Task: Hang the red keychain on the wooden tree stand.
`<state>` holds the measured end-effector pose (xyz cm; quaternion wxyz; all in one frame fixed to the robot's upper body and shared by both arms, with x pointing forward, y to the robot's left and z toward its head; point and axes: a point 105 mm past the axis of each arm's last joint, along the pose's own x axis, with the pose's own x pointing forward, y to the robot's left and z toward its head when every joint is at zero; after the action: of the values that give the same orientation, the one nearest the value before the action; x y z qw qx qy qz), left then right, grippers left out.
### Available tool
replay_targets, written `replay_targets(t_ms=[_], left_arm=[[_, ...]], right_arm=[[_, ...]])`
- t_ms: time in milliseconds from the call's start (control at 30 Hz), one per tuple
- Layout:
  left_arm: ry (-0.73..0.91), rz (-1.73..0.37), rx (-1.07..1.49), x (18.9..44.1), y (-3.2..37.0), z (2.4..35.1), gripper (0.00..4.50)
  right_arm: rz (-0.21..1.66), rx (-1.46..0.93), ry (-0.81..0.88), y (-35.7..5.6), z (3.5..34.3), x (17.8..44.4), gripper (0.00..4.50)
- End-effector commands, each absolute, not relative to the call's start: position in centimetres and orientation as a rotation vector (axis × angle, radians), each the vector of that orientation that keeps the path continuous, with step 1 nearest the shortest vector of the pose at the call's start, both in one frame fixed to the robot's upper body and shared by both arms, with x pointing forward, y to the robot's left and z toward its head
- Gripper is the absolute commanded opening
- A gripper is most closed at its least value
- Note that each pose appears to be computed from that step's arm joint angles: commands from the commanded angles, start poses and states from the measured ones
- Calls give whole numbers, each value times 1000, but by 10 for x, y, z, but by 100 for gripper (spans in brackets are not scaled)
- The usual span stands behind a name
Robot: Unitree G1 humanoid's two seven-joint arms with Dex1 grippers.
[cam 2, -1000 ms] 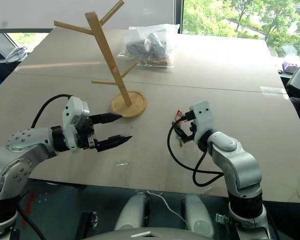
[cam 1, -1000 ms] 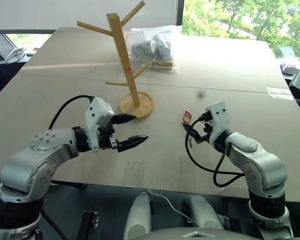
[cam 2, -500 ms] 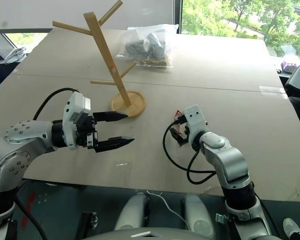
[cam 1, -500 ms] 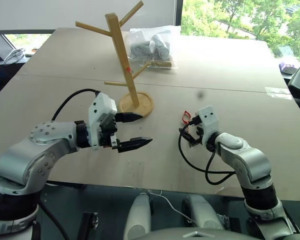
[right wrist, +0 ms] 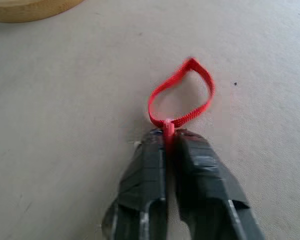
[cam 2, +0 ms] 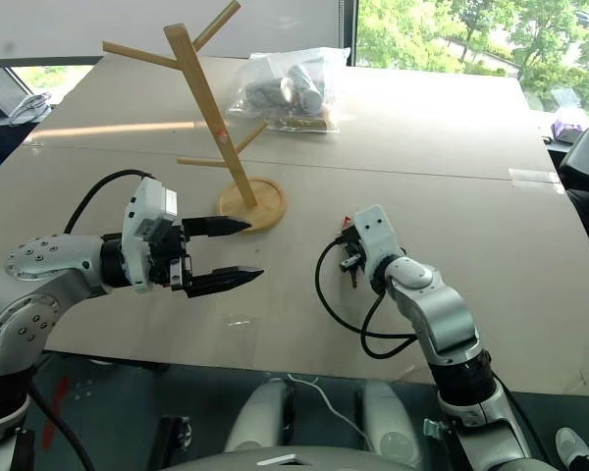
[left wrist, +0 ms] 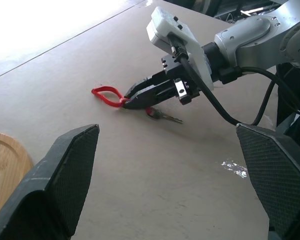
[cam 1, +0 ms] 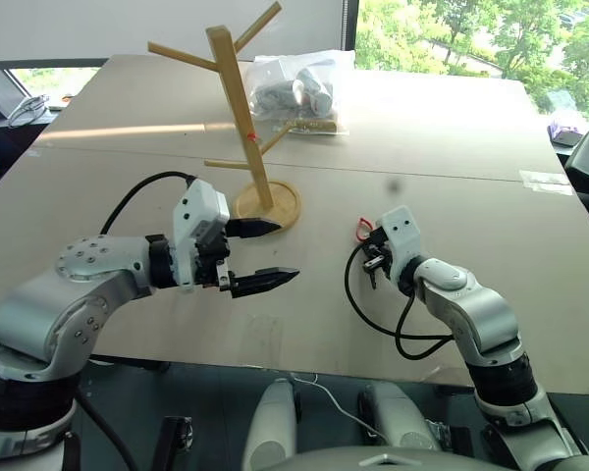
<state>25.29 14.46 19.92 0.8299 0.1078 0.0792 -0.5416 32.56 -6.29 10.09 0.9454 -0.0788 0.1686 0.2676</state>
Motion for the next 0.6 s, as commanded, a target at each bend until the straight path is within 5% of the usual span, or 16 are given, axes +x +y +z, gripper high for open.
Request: replay_targets(t_ms=[33,200,600], left_arm=[[119,-1144,265,250,145,208,450],[121,-1128,267,248,148,207,450],[-69,-963,11,258,159,254,450]], right_arm=[[563,-170,327,-61,103,324,6],[611,-164,268,-64,113,321,6],[895,-53,-244,-48,212,291,6]])
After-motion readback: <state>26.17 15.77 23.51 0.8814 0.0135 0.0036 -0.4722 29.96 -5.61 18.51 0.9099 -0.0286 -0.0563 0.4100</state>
